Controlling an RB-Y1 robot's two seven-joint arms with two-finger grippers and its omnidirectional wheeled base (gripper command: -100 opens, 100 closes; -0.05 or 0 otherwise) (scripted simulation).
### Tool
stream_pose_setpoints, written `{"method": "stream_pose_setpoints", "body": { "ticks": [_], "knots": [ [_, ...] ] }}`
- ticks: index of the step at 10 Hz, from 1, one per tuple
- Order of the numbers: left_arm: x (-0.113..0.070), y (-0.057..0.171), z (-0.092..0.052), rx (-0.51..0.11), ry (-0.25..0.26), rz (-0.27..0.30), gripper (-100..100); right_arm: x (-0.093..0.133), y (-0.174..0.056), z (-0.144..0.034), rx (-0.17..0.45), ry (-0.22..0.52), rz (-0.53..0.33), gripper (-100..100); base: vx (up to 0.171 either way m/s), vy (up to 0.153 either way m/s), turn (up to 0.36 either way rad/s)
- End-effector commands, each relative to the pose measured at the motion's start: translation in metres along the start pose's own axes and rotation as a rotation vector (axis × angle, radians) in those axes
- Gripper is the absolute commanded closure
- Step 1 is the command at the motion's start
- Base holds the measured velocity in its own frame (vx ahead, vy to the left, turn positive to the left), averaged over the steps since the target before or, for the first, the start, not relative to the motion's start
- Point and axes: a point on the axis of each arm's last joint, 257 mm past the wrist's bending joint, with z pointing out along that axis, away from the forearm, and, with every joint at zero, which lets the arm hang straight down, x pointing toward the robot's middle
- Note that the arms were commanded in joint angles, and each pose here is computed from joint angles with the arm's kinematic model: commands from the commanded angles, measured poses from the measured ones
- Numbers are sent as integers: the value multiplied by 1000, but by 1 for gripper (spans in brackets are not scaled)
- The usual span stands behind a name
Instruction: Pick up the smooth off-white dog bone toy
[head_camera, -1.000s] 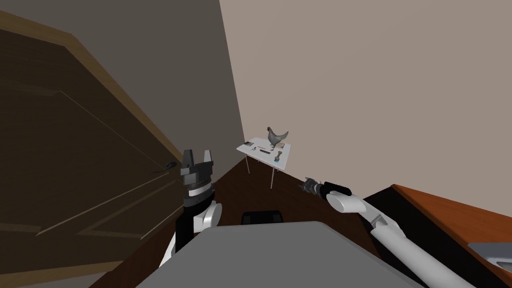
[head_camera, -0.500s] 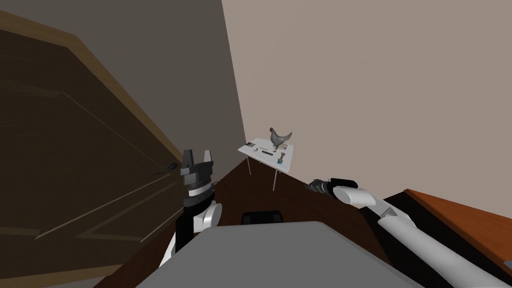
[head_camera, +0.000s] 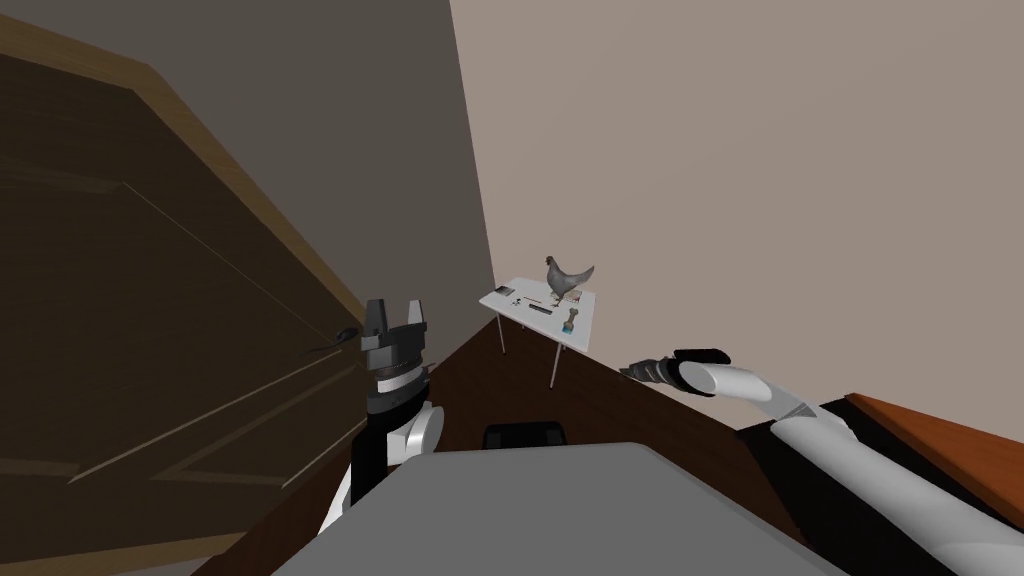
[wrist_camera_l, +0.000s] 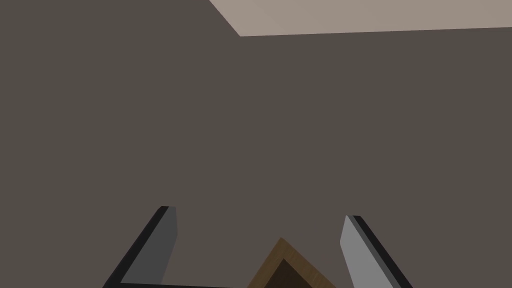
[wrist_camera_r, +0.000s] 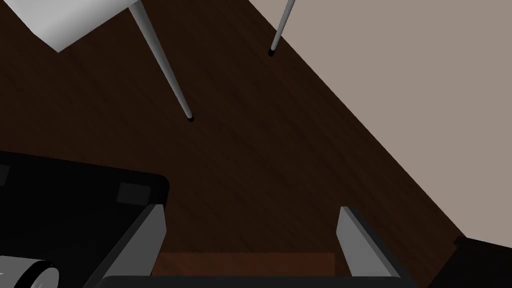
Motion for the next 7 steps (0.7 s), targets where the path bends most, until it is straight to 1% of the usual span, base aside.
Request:
{"method": "stream_pose_setpoints", "body": {
  "ticks": [1,2,3,4,5,6,7],
  "knots": [
    [0,0,0,0,0,0,0,-7,5,-2,16,-36,71,-100,116,69,31],
    [0,0,0,0,0,0,0,-4,24,-11,6,-56,134,-100,132,70,81],
    [0,0,0,0,0,0,0,-10,20,-11,22,-74,164,-100,106,53,36],
    [0,0,0,0,0,0,0,-6,38,-21,10,-88,228,-100,142,72,59],
    [0,0,0,0,0,0,0,-10,33,-21,28,-105,256,-100,117,71,49],
    [0,0,0,0,0,0,0,-8,49,-31,21,-120,323,-100,123,90,91],
    [0,0,0,0,0,0,0,-11,44,-31,35,-132,345,-100,102,61,28]
  ]
}}
